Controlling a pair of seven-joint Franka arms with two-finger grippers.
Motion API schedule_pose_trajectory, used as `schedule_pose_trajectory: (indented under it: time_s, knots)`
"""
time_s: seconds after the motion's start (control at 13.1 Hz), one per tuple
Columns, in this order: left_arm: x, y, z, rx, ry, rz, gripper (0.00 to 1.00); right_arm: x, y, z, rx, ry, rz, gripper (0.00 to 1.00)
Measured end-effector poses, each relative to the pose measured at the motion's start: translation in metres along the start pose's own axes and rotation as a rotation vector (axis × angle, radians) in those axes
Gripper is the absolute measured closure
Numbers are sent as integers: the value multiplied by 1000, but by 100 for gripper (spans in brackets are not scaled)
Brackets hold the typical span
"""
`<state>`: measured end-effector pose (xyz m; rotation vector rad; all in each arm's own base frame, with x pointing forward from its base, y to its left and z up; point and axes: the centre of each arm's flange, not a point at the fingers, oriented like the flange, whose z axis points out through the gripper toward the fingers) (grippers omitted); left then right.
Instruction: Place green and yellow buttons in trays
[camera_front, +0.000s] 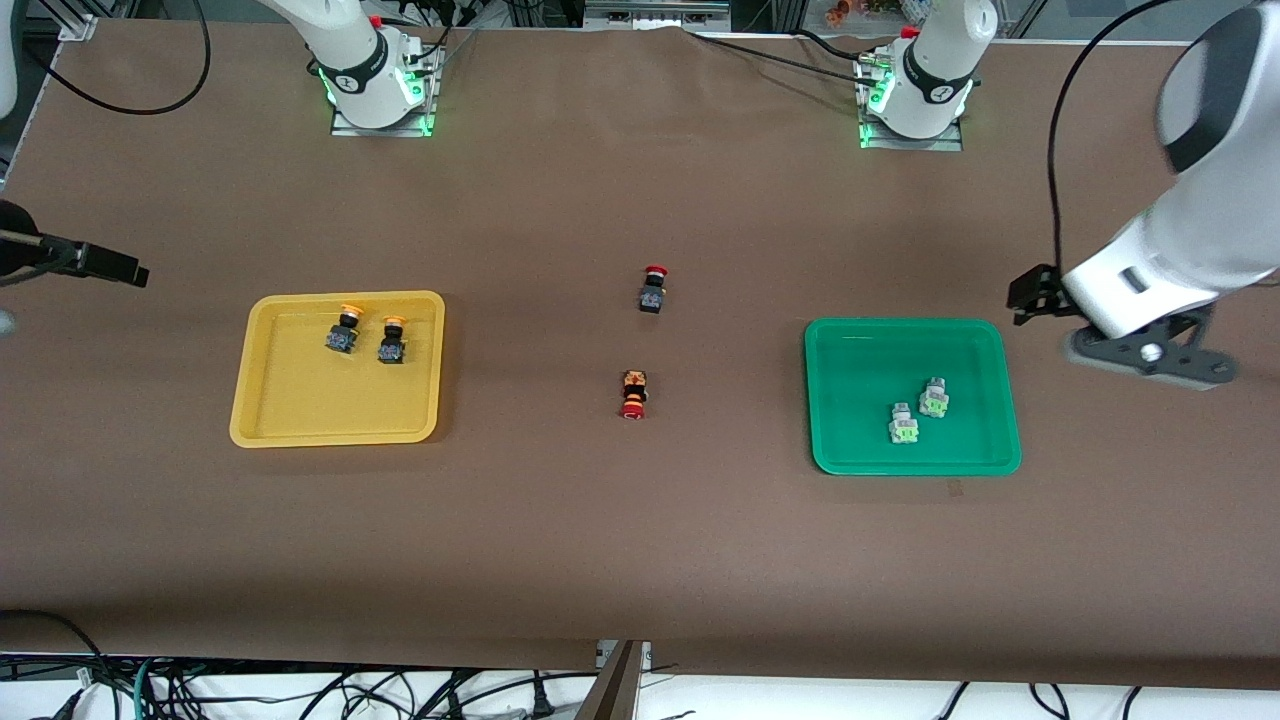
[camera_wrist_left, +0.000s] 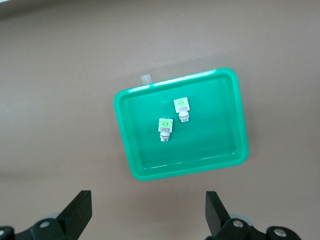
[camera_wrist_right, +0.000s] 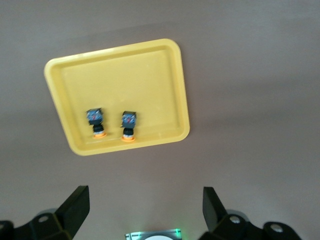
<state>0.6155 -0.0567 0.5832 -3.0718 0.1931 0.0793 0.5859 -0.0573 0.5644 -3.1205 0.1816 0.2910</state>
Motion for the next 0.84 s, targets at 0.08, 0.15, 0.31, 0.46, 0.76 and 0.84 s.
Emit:
schedule_pose_trajectory:
  time_s: [0.08, 0.15, 0.31, 0.46, 0.76, 0.84]
  knots:
    - [-10, -17, -6, -14, 7, -83, 0, -5, -8, -4, 15, -1, -28, 0]
    - [-24, -34, -6, -19, 20, -140, 0, -11, -20, -4, 24, -4, -58, 0]
    - [-51, -49, 1, -13, 37, -185, 0, -20, -40, 12, 24, 1, -98, 0]
    - [-66, -51, 4, -11, 26, -195, 0, -26, -51, 26, 15, 0, -116, 0]
    - [-64, -43, 5, -10, 32, -135, 0, -27, -46, 27, 0, 6, -111, 0]
    - [-63, -40, 5, -10, 34, -119, 0, -27, -46, 27, -4, 6, -111, 0]
